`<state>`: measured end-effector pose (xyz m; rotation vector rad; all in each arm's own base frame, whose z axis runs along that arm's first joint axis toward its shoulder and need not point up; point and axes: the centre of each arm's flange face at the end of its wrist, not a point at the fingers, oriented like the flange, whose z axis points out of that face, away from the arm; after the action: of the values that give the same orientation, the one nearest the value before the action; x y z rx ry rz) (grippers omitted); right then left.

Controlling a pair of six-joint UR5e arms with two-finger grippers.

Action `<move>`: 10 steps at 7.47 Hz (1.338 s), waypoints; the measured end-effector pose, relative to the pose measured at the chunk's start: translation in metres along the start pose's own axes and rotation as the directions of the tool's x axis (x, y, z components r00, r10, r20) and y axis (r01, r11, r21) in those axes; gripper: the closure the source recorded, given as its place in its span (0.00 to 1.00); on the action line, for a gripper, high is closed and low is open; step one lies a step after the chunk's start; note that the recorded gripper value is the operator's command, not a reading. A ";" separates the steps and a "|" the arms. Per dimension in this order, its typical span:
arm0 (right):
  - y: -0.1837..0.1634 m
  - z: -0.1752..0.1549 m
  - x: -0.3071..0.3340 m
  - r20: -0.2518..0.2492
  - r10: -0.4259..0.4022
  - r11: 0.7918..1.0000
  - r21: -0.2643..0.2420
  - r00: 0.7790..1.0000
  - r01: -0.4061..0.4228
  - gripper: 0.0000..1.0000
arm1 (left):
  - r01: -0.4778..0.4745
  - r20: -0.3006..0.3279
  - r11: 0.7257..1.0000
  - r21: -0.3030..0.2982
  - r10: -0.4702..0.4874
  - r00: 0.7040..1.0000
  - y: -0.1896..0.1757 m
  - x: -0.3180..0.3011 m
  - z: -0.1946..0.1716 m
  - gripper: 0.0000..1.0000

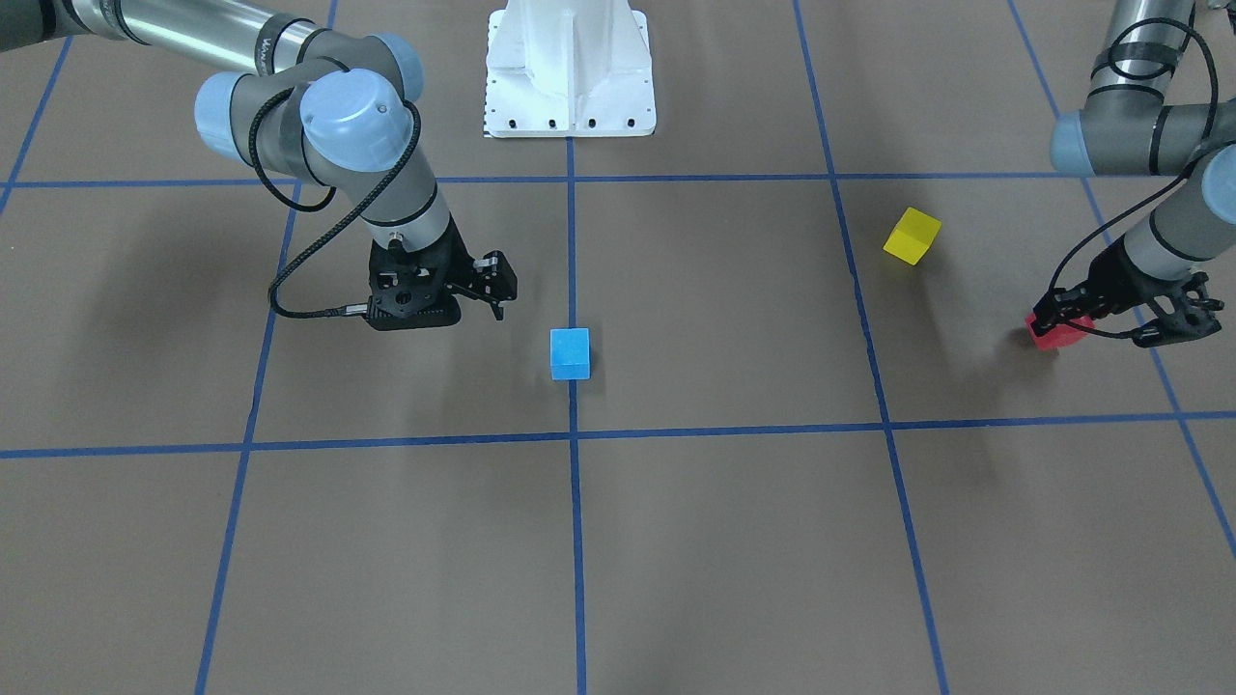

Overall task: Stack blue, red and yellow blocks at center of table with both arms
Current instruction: 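Grasp the red cube with the left gripper and lift it, then carry the red cube with the left gripper above the blue cube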

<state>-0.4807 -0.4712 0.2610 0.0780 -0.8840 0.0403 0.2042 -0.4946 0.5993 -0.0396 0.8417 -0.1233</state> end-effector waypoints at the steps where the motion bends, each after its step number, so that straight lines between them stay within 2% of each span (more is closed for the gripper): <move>1: -0.001 -0.007 0.019 -0.002 -0.003 1.000 0.005 1.000 0.003 0.01 | 0.004 -0.046 1.000 -0.012 -0.005 0.999 -0.010 0.048 -0.024 1.00; 2: -0.006 -0.014 0.045 -0.011 -0.015 1.000 0.011 1.000 0.015 0.01 | 0.014 -0.059 1.000 -0.012 -0.015 0.998 -0.026 0.117 -0.054 1.00; 3: -0.016 -0.019 0.075 -0.026 -0.033 0.999 0.009 0.999 0.033 0.01 | 0.014 -0.032 1.000 -0.004 -0.014 0.999 -0.029 0.197 -0.080 1.00; 4: -0.027 -0.026 0.107 -0.039 -0.050 0.999 0.003 0.998 0.050 0.01 | 0.007 0.008 1.000 0.007 -0.007 1.000 -0.014 0.274 -0.097 1.00; 6: -0.048 -0.040 0.177 -0.060 -0.070 0.997 -0.019 0.996 0.069 0.01 | 0.016 0.024 1.000 -0.008 -0.016 1.000 0.027 0.407 -0.101 1.00; 8: -0.058 -0.052 0.246 -0.078 -0.086 0.996 -0.046 0.993 0.083 0.01 | -0.034 0.022 0.999 -0.030 0.034 0.999 0.019 0.526 -0.097 1.00; 10: -0.061 -0.056 0.284 -0.096 -0.094 0.994 -0.056 0.991 0.089 0.01 | -0.115 0.040 0.993 -0.034 0.117 0.992 0.024 0.594 -0.078 1.00</move>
<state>-0.2536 -0.5265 0.4426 0.0676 -0.7816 -0.0637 0.5399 -0.5435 0.1055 -0.0226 0.8022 0.0002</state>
